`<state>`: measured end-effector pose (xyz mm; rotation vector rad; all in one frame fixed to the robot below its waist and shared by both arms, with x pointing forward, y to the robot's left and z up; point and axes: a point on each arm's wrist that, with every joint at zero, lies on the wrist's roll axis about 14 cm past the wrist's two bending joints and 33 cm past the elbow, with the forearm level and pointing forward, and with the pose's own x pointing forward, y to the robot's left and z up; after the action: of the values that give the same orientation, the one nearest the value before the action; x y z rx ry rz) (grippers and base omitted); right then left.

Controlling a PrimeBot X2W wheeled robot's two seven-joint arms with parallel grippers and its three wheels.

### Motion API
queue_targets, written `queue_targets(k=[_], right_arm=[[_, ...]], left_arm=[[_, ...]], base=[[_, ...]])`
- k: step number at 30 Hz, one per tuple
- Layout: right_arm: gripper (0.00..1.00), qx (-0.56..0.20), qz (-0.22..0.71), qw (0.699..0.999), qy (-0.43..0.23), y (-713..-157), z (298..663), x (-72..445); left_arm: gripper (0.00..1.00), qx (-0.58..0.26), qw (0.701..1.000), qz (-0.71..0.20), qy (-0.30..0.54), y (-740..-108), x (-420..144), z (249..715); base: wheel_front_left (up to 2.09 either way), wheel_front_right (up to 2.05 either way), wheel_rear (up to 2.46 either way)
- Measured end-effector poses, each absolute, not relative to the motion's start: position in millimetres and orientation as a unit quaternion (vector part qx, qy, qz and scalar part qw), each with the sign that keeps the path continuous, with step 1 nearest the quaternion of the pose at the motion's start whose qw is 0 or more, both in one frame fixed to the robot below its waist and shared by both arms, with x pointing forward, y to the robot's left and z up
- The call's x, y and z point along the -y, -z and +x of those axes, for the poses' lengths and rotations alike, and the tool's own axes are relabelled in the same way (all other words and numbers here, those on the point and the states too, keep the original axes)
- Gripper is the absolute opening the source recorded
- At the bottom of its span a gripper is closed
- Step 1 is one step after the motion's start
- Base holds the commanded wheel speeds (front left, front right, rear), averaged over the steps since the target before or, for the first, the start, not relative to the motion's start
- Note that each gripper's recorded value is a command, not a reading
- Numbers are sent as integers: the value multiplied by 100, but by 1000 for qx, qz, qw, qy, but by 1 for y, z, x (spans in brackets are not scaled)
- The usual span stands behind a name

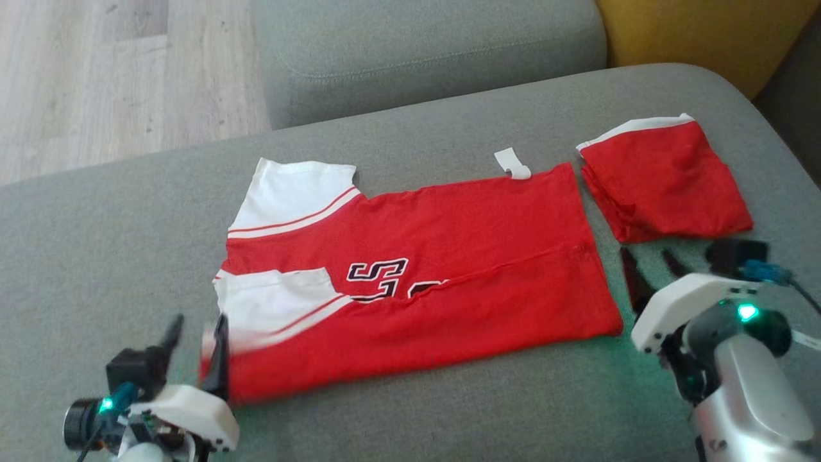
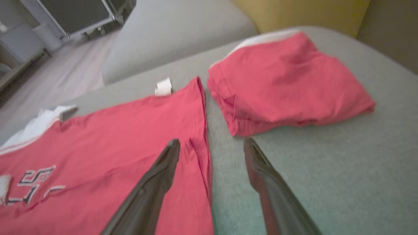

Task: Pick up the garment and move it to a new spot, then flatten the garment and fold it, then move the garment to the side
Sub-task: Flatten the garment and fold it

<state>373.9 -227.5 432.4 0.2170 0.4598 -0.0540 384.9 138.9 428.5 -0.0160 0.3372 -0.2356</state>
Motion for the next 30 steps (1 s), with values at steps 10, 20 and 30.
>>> queue_targets(k=[10,20,30], right_arm=[[100,-29,117,992,41,-492,398,231],[100,18,106,993,47,-502,437,237],[100,12,102,993,51,-490,464,244]], left_arm=[[100,33,991,-81,102,-513,-125,432],[100,-7,978,18,208,-516,-89,514],[100,-211,938,113,249,-444,-85,572]], base=[[0,0,0],[0,0,0],[0,0,0]])
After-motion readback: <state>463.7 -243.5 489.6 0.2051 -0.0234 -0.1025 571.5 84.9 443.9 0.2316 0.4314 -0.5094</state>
